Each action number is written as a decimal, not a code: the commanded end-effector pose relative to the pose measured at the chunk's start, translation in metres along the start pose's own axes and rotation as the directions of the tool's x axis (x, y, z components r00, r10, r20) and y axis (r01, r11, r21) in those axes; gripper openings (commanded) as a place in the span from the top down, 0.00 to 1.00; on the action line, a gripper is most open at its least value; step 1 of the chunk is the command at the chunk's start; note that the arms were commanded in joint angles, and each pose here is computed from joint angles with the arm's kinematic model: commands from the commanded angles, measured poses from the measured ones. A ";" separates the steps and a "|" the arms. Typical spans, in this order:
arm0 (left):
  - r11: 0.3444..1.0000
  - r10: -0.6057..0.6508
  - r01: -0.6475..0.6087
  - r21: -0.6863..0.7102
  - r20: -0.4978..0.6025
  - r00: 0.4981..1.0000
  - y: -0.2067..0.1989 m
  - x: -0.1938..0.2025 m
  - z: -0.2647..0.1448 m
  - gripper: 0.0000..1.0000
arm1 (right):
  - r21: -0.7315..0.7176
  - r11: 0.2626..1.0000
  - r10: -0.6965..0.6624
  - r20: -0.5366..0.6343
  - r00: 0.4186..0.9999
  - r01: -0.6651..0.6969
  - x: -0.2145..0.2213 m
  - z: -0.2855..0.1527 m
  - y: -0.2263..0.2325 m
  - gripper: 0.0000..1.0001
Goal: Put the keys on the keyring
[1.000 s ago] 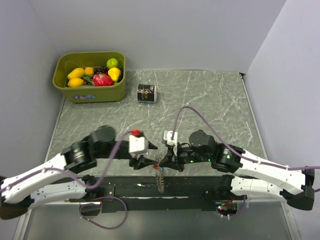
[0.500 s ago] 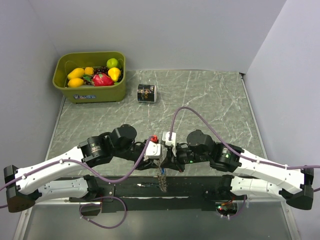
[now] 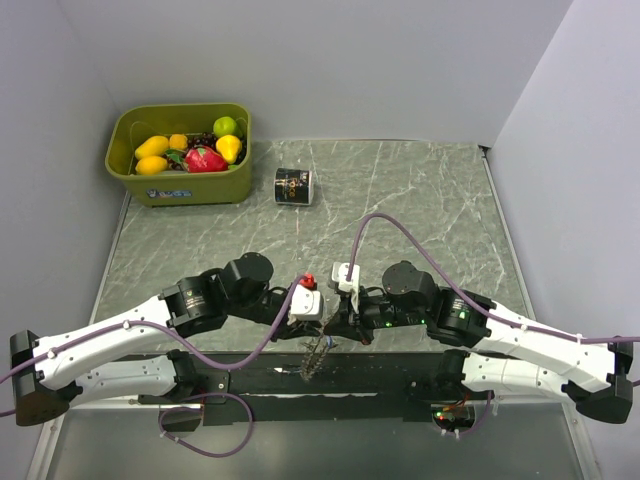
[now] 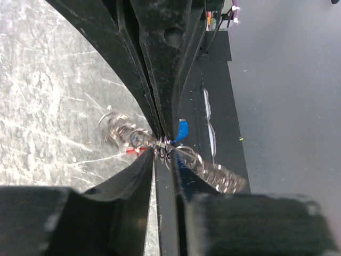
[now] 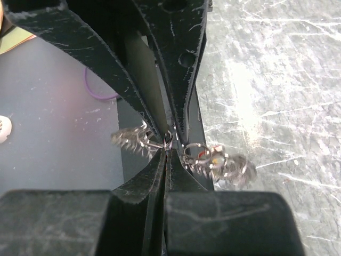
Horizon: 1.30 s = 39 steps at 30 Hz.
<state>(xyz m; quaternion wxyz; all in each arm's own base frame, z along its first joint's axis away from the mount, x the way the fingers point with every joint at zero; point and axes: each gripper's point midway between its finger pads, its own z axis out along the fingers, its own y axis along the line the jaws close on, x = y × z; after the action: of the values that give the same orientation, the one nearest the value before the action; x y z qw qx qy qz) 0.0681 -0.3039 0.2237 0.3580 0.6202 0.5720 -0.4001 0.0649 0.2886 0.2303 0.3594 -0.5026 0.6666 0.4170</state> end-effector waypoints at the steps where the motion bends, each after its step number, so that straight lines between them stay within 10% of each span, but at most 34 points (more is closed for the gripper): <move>1: 1.000 0.026 -0.026 -0.010 0.065 0.998 0.001 -0.020 -0.002 0.68 | -0.016 0.999 -0.029 0.111 0.993 0.031 -0.029 -0.003 0.005 1.00; 12: 1.000 0.028 -0.028 -0.004 0.074 0.997 0.002 -0.022 0.000 0.76 | -0.022 0.999 -0.028 0.111 0.993 0.030 -0.029 -0.003 0.006 1.00; 16: 0.999 0.030 -0.031 0.011 0.063 0.998 0.001 -0.020 0.002 0.99 | -0.023 0.999 -0.030 0.112 0.993 0.033 -0.030 -0.003 0.006 1.00; 24: 0.998 0.027 -0.021 -0.051 0.112 0.993 0.009 -0.028 0.000 0.99 | 0.008 1.000 -0.020 0.136 0.990 0.019 -0.034 -0.005 0.002 1.00; 31: 0.988 0.041 0.012 -0.155 0.333 0.942 0.014 -0.051 -0.017 0.99 | 0.057 0.998 -0.038 0.334 0.942 0.020 -0.051 -0.035 0.003 0.39; 39: 0.977 0.079 0.065 -0.204 0.628 0.774 0.008 -0.080 -0.051 0.99 | 0.076 0.997 -0.026 0.419 0.907 -0.007 -0.053 -0.052 0.003 0.16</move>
<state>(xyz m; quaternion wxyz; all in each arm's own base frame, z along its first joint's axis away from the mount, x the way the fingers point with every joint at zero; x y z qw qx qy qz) 0.0798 -0.2974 0.2443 0.5000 0.4958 0.5445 -0.4557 0.0639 0.2573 0.2891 0.4977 -0.4199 0.5877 0.4802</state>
